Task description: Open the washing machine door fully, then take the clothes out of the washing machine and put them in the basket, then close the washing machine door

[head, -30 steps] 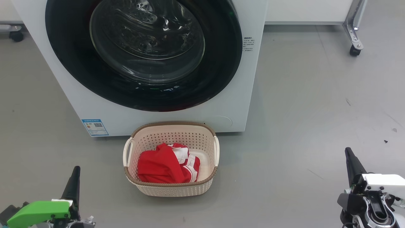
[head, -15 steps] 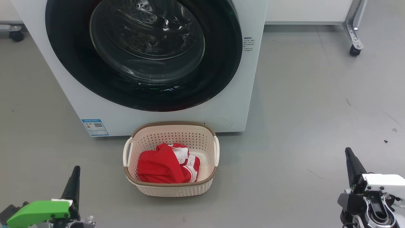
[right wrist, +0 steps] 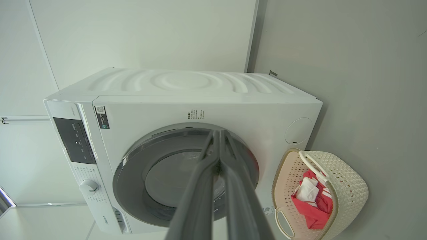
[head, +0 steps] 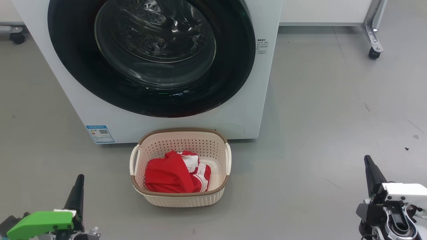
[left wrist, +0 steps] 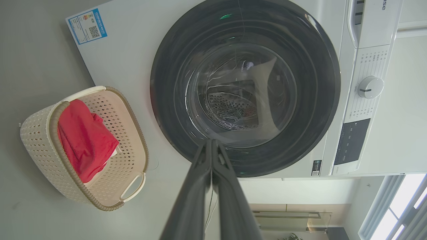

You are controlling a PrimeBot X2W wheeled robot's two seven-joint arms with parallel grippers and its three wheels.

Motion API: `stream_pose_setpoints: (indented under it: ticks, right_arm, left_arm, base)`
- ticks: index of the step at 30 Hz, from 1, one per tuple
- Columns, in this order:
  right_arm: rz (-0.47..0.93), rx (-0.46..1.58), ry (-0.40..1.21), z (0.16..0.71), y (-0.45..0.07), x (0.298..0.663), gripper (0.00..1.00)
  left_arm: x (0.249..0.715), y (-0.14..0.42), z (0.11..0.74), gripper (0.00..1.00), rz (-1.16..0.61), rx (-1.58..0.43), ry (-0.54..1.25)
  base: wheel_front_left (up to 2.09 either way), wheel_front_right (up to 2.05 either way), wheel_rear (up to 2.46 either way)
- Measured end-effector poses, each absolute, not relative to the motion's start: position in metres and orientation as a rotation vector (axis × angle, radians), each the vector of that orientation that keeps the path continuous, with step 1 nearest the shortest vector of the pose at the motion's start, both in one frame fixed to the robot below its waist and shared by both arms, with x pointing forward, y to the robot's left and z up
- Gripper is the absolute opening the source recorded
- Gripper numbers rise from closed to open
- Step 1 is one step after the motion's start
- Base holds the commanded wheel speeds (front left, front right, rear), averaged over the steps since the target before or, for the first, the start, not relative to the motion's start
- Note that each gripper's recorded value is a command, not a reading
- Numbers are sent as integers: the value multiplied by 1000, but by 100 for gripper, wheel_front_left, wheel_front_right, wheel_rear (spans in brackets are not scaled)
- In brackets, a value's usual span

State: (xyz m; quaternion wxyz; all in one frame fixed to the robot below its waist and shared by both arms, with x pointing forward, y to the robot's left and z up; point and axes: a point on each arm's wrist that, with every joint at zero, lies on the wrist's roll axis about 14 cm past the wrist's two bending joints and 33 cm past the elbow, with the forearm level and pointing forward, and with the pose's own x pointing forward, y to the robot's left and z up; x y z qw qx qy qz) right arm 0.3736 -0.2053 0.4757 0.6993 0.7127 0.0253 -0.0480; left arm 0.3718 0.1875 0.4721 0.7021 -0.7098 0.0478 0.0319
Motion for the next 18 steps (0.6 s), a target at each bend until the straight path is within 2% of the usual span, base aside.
stream_pose_setpoints:
  ticks: [18]
  right_arm:
    - [-107,1588,54,476,-206,374,0]
  left_arm:
    - [372,188,472,0,72,-1582,104]
  base:
    - [0,0,0]
